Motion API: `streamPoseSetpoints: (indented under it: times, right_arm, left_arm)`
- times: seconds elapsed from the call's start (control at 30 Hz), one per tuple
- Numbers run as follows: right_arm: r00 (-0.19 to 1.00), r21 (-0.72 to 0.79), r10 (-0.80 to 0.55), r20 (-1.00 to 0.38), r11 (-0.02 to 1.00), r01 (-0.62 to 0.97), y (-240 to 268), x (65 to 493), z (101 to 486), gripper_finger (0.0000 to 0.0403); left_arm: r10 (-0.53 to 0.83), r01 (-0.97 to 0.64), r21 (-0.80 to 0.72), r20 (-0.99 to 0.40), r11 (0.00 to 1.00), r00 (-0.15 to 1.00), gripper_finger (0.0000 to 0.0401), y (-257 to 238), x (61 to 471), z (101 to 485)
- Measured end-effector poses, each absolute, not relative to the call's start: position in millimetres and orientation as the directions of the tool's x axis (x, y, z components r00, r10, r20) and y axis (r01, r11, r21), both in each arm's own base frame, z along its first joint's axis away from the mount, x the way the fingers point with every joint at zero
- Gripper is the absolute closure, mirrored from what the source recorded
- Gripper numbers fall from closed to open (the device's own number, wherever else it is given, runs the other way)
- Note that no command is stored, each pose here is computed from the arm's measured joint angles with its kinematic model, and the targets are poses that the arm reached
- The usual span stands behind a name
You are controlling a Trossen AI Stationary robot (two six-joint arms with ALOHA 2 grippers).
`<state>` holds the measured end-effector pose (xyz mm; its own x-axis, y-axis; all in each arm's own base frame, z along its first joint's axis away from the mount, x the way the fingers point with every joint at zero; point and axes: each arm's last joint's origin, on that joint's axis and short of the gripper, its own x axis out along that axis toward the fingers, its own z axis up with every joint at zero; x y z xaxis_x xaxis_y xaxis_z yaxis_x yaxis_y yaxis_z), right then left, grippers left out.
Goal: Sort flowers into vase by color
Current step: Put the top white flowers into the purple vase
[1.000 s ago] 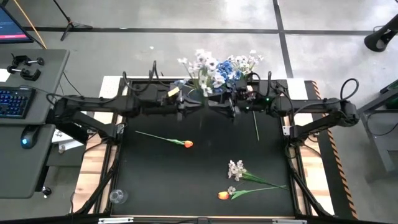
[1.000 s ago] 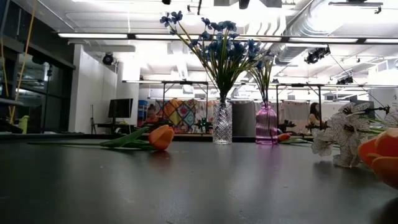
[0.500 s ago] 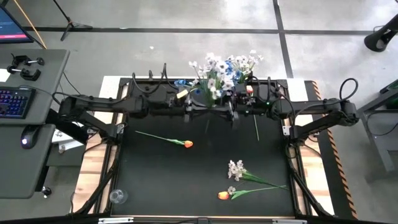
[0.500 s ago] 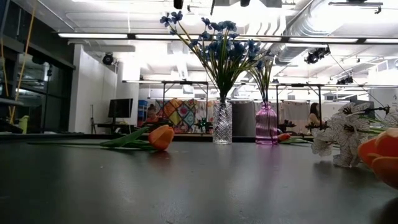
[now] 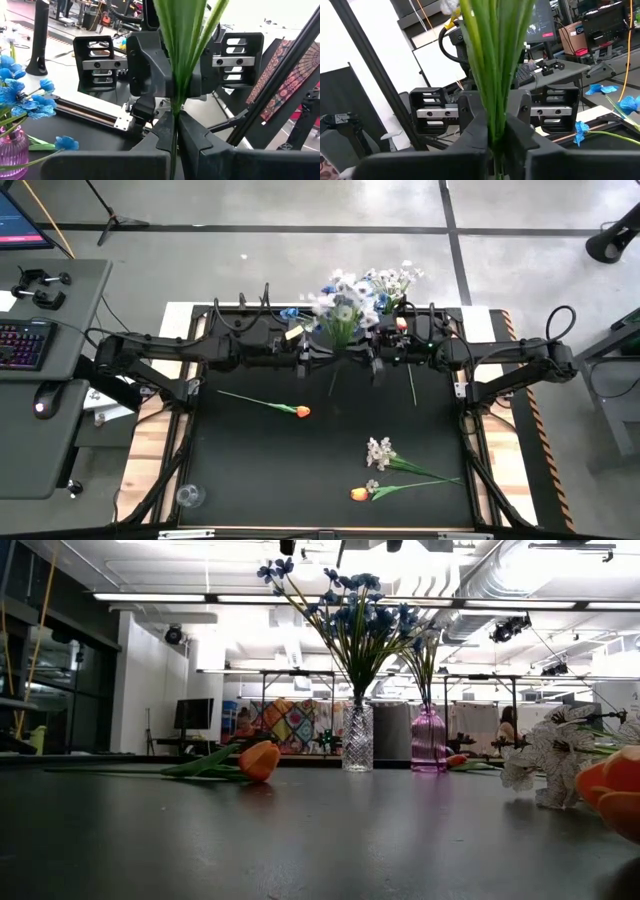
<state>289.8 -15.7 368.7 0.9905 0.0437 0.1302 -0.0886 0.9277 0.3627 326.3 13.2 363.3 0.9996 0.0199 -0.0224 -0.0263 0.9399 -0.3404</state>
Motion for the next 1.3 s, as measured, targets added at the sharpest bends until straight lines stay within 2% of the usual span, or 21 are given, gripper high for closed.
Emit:
streamPoseSetpoints:
  times: [0.13, 0.27, 0.47, 0.6, 0.73, 0.83, 1.0, 1.17, 1.3]
  right_arm:
    - [0.991, 0.358, 0.044, 0.128, 0.93, -0.087, -16, 290, 369, 0.0392]
    - [0.991, 0.346, 0.043, 0.128, 0.934, -0.086, -16, 285, 372, 0.0398]
    - [0.99, 0.306, 0.019, 0.138, 0.95, -0.06, -16, 253, 391, 0.04]
    - [0.997, 0.287, -0.042, 0.065, 0.958, 0.022, -15, 217, 400, 0.0401]
    - [0.989, 0.278, -0.135, -0.063, 0.949, 0.147, -11, 183, 397, 0.0402]
    - [0.967, 0.257, -0.211, -0.141, 0.936, 0.242, -10, 162, 393, 0.0402]
    - [0.929, 0.226, -0.31, -0.2, 0.908, 0.352, -9, 145, 374, 0.0402]
    - [0.884, 0.283, -0.443, -0.152, 0.837, 0.468, -18, 143, 319, 0.0403]
    - [0.781, 0.309, -0.623, 0.051, 0.753, 0.581, -38, 138, 295, 0.0403]
  left_arm:
    - [0.022, -0.029, -0.35, -0.025, 0.936, 0.999, 0.0393, 13, 326, 363]
    - [0.037, -0.049, -0.364, -0.04, 0.93, 0.999, 0.0369, 18, 319, 368]
    - [0.05, -0.11, -0.324, -0.188, 0.94, 0.981, 0.0317, 19, 297, 376]
    - [0.091, -0.169, -0.28, -0.272, 0.945, 0.958, 0.0288, 18, 271, 382]
    - [0.255, -0.339, -0.229, -0.332, 0.912, 0.908, 0.0278, 20, 248, 380]
    - [0.321, -0.402, -0.238, -0.314, 0.884, 0.893, 0.0278, 20, 237, 371]
    - [0.33, -0.408, -0.32, -0.271, 0.855, 0.904, 0.0281, 20, 230, 344]
    - [0.322, -0.397, -0.371, -0.249, 0.839, 0.913, 0.0281, 20, 232, 328]
    - [0.326, -0.398, -0.371, -0.241, 0.839, 0.914, 0.0282, 20, 233, 328]
